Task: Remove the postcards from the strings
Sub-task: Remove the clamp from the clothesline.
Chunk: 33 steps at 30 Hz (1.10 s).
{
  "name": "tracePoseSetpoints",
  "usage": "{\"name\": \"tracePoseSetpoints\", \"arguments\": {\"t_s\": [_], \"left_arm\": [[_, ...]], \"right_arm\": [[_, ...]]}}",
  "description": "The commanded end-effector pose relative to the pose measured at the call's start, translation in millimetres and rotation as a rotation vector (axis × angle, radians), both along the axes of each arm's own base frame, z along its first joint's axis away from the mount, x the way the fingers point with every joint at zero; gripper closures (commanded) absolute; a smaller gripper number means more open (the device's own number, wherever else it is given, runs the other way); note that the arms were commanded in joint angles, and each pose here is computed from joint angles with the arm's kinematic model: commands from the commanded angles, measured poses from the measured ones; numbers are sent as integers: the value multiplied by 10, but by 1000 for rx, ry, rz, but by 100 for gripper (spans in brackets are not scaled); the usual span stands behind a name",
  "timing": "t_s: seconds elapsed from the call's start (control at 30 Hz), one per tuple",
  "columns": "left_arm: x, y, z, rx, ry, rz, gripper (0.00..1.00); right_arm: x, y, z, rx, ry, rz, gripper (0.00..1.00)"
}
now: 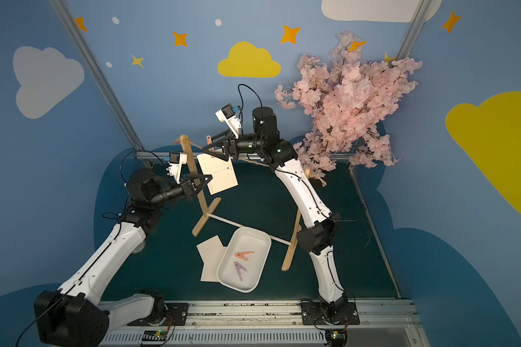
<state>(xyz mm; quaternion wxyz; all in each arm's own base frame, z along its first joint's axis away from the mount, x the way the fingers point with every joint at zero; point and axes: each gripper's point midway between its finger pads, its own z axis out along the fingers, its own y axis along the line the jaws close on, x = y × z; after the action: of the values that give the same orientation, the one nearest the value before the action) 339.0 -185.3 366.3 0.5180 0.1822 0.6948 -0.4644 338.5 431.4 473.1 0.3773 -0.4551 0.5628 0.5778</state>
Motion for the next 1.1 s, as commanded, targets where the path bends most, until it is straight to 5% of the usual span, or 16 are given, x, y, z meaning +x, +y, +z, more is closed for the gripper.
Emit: {"name": "tracePoseSetpoints", "arguments": {"t_s": [0.0, 0.77, 1.07], "left_arm": [[-24, 4, 94, 6, -24, -8, 97], [-58, -12, 77, 8, -16, -25, 97], [-58, -10, 85, 4, -17, -23, 97]], "right_arm": [[-22, 34, -32, 4, 10, 38, 35], [-4, 38, -40, 13, 22, 54, 66], [27, 50, -64, 10, 29, 44, 100]]}}
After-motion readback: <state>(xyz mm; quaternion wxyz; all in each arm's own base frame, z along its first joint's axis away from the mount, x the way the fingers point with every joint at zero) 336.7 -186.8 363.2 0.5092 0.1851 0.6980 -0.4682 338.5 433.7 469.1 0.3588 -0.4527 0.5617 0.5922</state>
